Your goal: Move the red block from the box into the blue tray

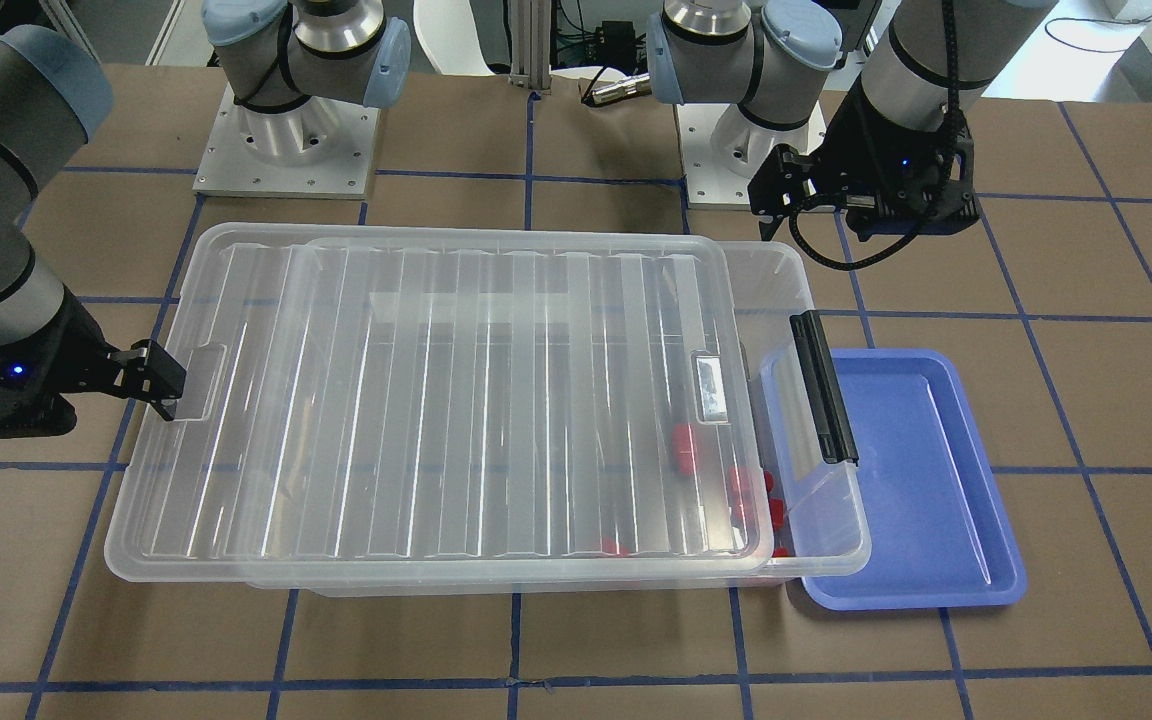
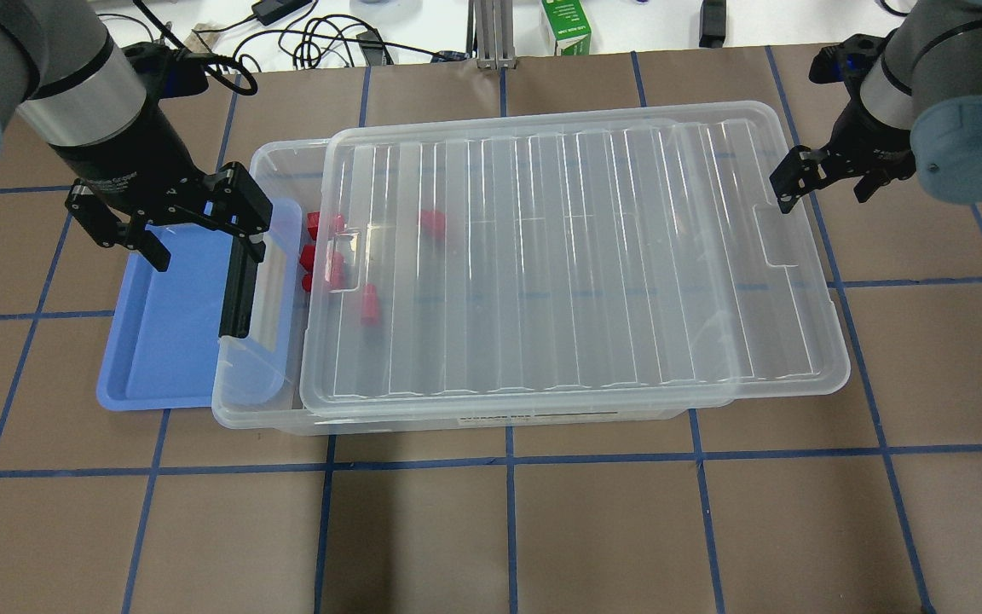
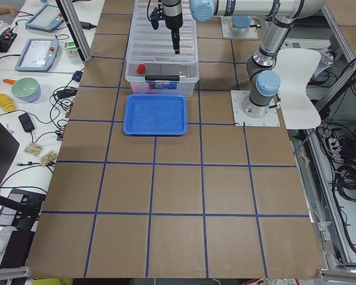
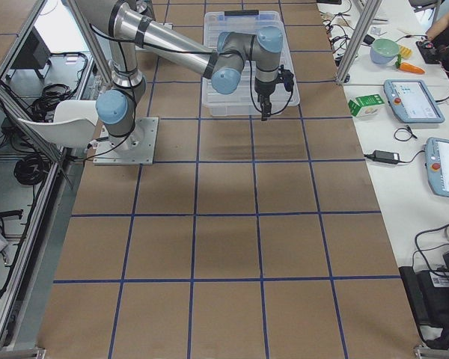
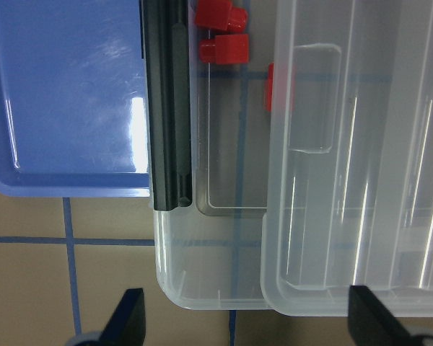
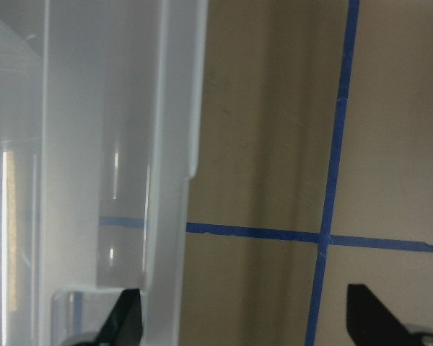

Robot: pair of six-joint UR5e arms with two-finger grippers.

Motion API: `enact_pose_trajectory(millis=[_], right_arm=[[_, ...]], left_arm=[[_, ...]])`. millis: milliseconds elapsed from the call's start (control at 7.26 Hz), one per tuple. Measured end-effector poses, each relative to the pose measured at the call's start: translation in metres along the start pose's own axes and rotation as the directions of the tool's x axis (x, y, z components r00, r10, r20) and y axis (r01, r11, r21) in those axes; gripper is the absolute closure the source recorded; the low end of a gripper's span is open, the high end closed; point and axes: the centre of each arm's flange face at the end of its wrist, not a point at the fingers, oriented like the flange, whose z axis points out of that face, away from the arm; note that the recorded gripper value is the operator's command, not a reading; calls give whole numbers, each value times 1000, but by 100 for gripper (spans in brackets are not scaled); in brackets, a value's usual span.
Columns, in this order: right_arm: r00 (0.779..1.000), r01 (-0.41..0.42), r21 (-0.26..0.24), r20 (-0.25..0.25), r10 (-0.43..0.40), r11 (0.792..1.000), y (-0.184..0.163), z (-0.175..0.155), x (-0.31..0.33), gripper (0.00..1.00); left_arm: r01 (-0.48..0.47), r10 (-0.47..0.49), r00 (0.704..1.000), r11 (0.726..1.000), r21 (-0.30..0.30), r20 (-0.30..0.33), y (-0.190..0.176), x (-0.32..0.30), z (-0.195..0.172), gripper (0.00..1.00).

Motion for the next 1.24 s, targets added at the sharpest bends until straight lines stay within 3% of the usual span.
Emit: enact_pose_trajectory(millis=[826, 1239], right_arm=[[1000, 12, -2, -5, -12, 1000, 10, -1, 55, 0], [1000, -23, -5, -9, 23, 1000, 19, 0, 90, 0]], left_arm=[[8, -8, 1000, 1000, 4, -5, 0, 3, -3, 0], [9, -9, 1000, 1000, -1, -8, -1, 5, 0, 0]])
